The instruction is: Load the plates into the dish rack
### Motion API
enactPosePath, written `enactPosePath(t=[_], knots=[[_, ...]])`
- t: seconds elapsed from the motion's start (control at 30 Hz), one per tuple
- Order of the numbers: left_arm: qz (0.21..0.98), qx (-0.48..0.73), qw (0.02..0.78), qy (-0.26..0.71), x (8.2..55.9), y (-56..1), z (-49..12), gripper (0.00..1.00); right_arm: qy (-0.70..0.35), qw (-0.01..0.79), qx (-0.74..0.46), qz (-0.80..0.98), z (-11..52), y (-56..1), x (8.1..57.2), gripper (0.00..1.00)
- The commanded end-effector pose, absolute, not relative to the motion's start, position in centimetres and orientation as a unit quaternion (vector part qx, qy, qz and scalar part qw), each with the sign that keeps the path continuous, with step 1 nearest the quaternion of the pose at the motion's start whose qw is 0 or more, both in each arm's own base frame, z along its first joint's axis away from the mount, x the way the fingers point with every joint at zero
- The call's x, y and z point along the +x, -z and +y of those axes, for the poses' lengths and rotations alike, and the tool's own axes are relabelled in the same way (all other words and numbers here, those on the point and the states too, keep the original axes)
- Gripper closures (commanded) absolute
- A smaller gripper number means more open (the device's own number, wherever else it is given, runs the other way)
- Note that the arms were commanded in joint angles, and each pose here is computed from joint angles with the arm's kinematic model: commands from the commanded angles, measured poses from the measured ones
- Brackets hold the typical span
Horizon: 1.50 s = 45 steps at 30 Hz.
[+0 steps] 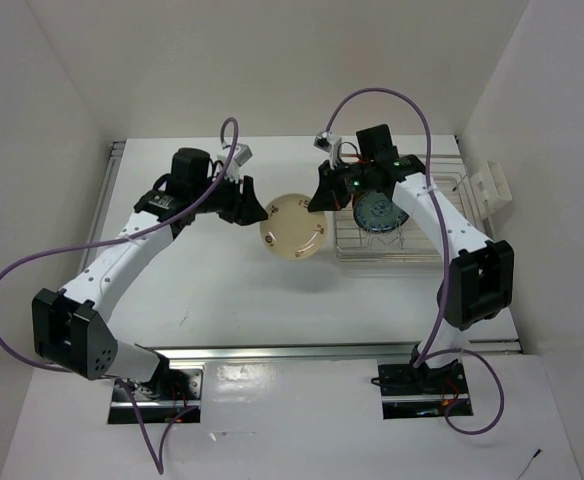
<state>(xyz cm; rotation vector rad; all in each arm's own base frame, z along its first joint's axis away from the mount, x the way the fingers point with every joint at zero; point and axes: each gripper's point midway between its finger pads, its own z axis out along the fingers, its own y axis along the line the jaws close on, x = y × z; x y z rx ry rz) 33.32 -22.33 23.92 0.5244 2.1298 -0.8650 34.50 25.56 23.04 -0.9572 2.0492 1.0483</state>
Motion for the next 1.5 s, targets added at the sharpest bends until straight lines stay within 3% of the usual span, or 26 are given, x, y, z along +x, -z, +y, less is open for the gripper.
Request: enactPosePath(t=[0.0, 0.03, 0.07, 0.2, 0.33, 0.43, 0.5, 0.77, 1.03, 1.27, 1.47], knots=[[0.797, 0.209, 0.449, 0.346, 34.4, -29.5, -22.0, 0.33, -0.345, 0.342, -0.397, 0.779, 24.4, -24.8, 34.8, 1.00], [0.801, 0.205, 0.448, 0.341, 34.4, -29.3, -21.8, 0.04, -0.329, 0.370, -0.406, 0.768, 24.1, -27.0, 35.0, 1.00], [0.800, 0.206, 0.453, 0.336, 34.6, -29.7, -21.5, 0.00, -0.299, 0.390, -0.416, 0.765, 22.8, -27.8, 35.7, 1.00], [0.809, 0.183, 0.469, 0.303, 35.6, -30.0, -18.9, 0.00, -0.165, 0.539, -0.456, 0.688, 17.8, -36.3, 36.2, 1.00], [0.817, 0.162, 0.487, 0.265, 36.8, -30.2, -15.7, 0.00, 0.027, 0.634, -0.530, 0.562, 13.8, -37.5, 35.2, 1.00], [0.823, 0.142, 0.491, 0.249, 37.7, -30.3, -13.6, 0.00, 0.124, 0.632, -0.531, 0.551, 11.1, -36.7, 35.3, 1.00], [0.826, 0.130, 0.490, 0.245, 38.2, -29.9, -12.5, 0.00, 0.163, 0.581, -0.563, 0.564, 9.4, -34.6, 35.2, 1.00], [0.846, 0.102, 0.452, 0.262, 40.0, -26.7, -10.7, 0.00, 0.214, 0.497, -0.600, 0.590, 7.1, -28.1, 37.2, 1.00], [0.848, 0.071, 0.443, 0.284, 41.1, -25.7, -9.3, 0.00, 0.214, 0.461, -0.623, 0.594, 5.9, -26.5, 40.0, 1.00], [0.851, 0.057, 0.433, 0.292, 41.4, -24.6, -8.8, 0.00, 0.208, 0.545, -0.615, 0.531, 8.3, -33.8, 40.4, 1.00], [0.851, 0.048, 0.431, 0.297, 41.7, -24.4, -8.9, 0.00, 0.211, 0.561, -0.613, 0.515, 8.7, -36.1, 40.2, 1.00]])
